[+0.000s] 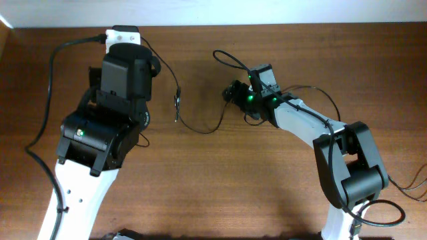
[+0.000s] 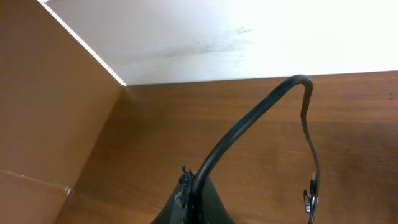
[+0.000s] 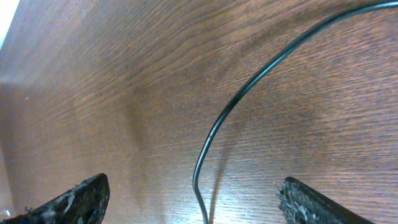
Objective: Untangle cables
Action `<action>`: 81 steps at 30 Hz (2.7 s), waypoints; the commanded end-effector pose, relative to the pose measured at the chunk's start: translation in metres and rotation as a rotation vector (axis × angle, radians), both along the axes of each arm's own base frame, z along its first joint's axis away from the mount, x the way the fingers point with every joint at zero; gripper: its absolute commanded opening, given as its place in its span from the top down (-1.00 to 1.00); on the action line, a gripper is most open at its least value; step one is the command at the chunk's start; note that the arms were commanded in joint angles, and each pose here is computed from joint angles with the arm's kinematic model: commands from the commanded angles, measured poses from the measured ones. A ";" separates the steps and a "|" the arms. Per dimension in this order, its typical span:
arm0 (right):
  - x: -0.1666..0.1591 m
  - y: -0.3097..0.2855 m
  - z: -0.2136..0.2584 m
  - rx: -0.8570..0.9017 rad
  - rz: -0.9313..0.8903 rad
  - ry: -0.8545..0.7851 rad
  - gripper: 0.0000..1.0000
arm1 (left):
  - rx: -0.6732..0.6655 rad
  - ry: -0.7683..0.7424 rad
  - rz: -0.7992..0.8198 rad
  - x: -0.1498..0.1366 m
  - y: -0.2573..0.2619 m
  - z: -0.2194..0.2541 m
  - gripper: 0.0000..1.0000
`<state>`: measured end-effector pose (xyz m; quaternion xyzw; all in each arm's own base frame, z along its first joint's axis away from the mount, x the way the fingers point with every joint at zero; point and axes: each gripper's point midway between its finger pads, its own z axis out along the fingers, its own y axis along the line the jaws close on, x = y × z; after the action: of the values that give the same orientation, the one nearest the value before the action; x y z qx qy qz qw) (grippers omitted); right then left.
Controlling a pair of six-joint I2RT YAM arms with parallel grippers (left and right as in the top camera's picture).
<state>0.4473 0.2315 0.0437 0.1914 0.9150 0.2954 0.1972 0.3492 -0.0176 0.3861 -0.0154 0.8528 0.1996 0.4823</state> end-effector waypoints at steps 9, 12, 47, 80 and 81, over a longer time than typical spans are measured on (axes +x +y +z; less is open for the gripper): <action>0.027 -0.009 -0.030 0.014 -0.201 -0.011 -0.71 | -0.080 0.021 -0.129 0.002 -0.023 -0.004 1.00; 0.032 -0.007 -0.037 0.052 -0.242 0.000 -0.60 | -0.080 0.021 -0.129 0.002 -0.023 -0.004 1.00; -0.038 -0.468 -0.074 -0.004 -0.984 0.224 0.92 | -0.016 -0.003 -0.030 -0.001 -0.003 0.003 1.00; 0.031 -0.605 0.077 -0.318 -0.984 -0.486 0.92 | -0.018 0.057 -0.060 0.017 -0.015 -0.019 1.00; 0.029 -0.605 0.074 -0.310 -0.982 -0.472 0.83 | -0.015 0.067 -0.060 0.019 -0.016 -0.022 1.00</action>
<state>0.4834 -0.3622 0.1191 0.4899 0.6801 0.0682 0.5412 0.3598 -0.0331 0.3723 0.0072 0.8657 0.1702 0.4707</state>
